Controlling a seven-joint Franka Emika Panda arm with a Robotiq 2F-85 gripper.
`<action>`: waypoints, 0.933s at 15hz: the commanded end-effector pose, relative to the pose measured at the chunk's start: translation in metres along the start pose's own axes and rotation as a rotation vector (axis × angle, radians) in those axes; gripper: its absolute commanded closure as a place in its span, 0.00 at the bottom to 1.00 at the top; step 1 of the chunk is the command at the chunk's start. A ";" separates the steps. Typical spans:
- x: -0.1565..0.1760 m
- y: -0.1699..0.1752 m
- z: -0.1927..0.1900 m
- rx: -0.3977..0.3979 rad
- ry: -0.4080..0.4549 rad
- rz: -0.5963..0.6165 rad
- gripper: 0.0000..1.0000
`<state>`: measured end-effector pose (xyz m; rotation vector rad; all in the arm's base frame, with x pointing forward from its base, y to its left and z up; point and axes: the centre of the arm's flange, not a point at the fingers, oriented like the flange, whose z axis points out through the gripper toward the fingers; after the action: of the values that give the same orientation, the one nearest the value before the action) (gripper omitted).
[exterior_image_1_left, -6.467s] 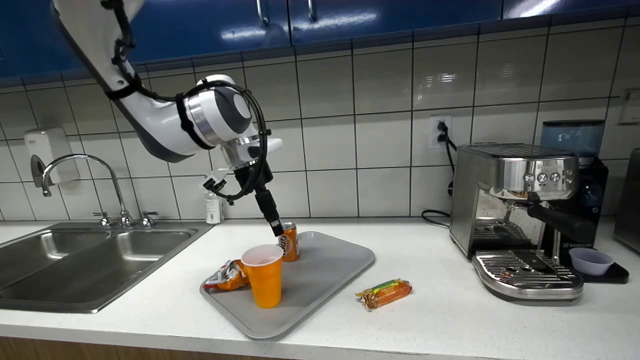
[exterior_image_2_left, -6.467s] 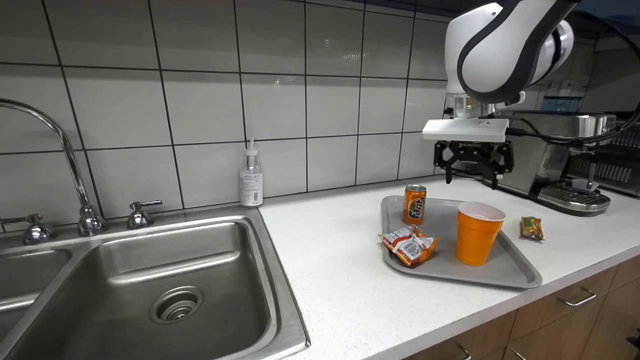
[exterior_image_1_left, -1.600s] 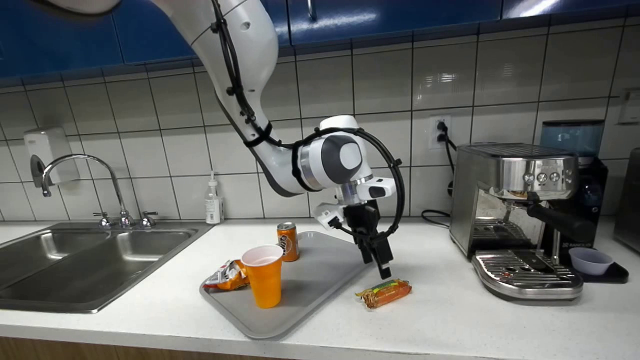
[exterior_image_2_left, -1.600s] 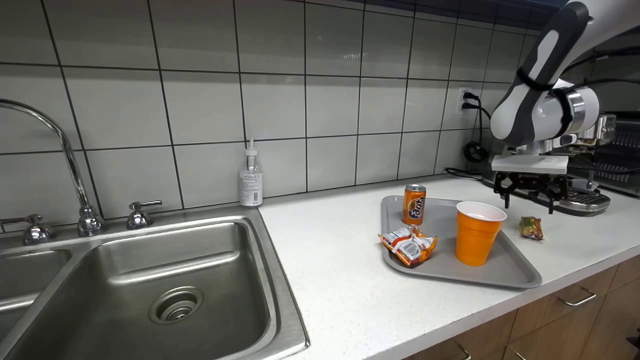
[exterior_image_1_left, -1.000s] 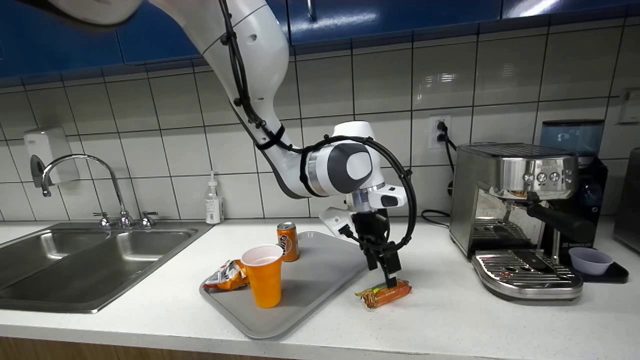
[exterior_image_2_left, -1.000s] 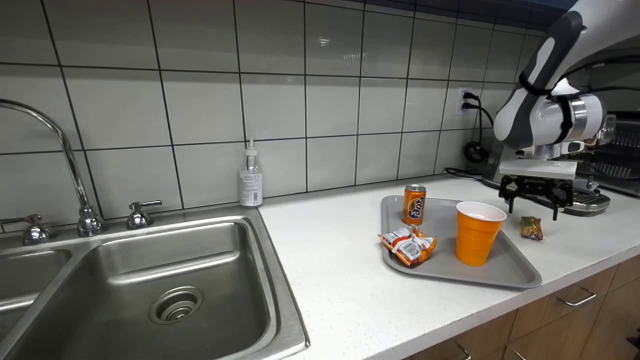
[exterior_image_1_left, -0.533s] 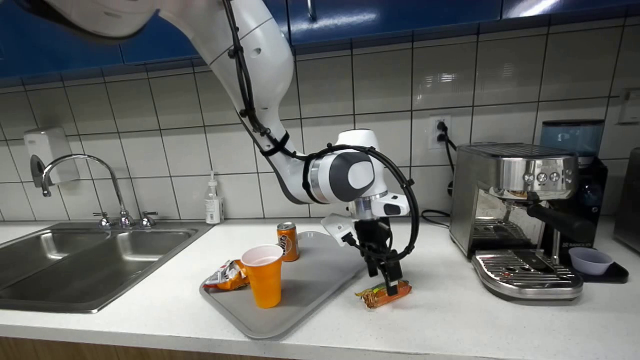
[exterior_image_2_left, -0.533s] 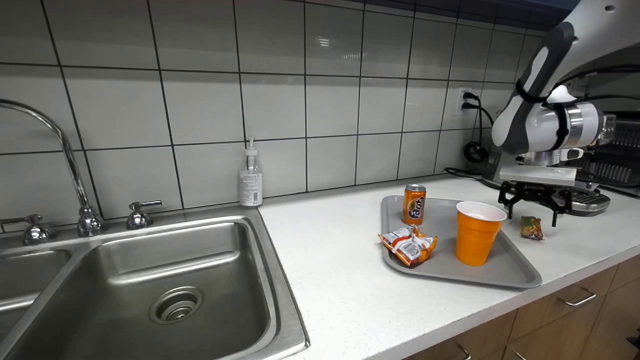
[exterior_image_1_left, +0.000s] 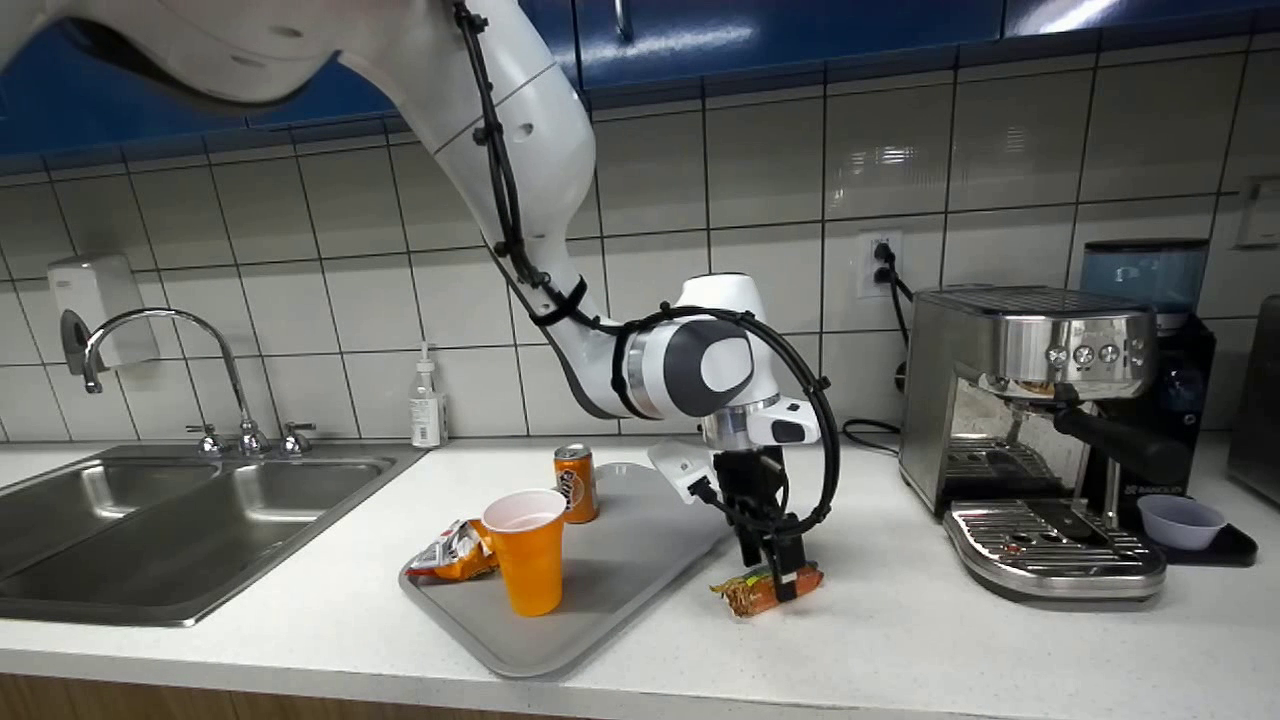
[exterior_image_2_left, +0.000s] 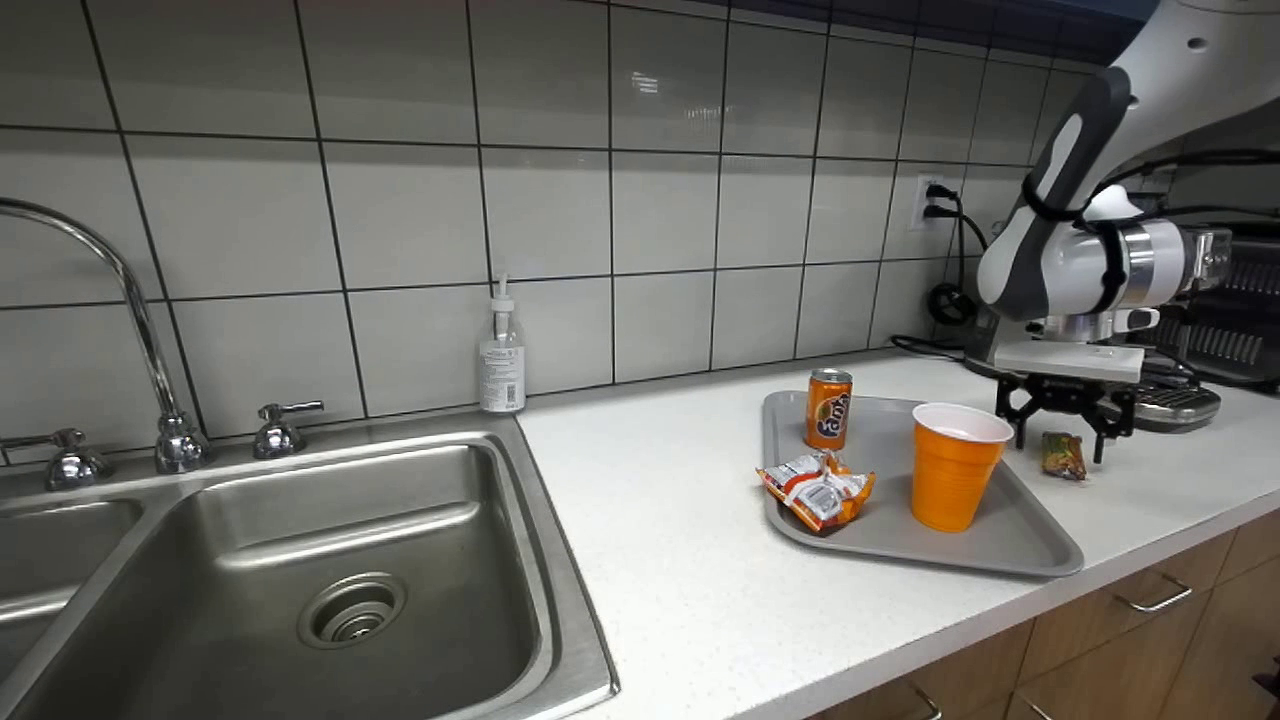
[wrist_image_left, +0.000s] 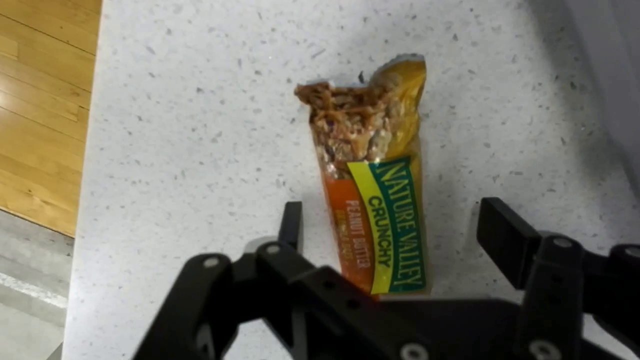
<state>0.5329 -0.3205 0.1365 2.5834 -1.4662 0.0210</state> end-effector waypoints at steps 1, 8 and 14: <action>0.012 -0.003 0.002 0.018 -0.010 -0.012 0.42; 0.016 -0.002 -0.003 0.017 0.007 -0.006 0.84; 0.013 -0.002 -0.023 0.039 0.041 -0.002 0.84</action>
<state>0.5414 -0.3259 0.1421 2.5814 -1.4641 0.0567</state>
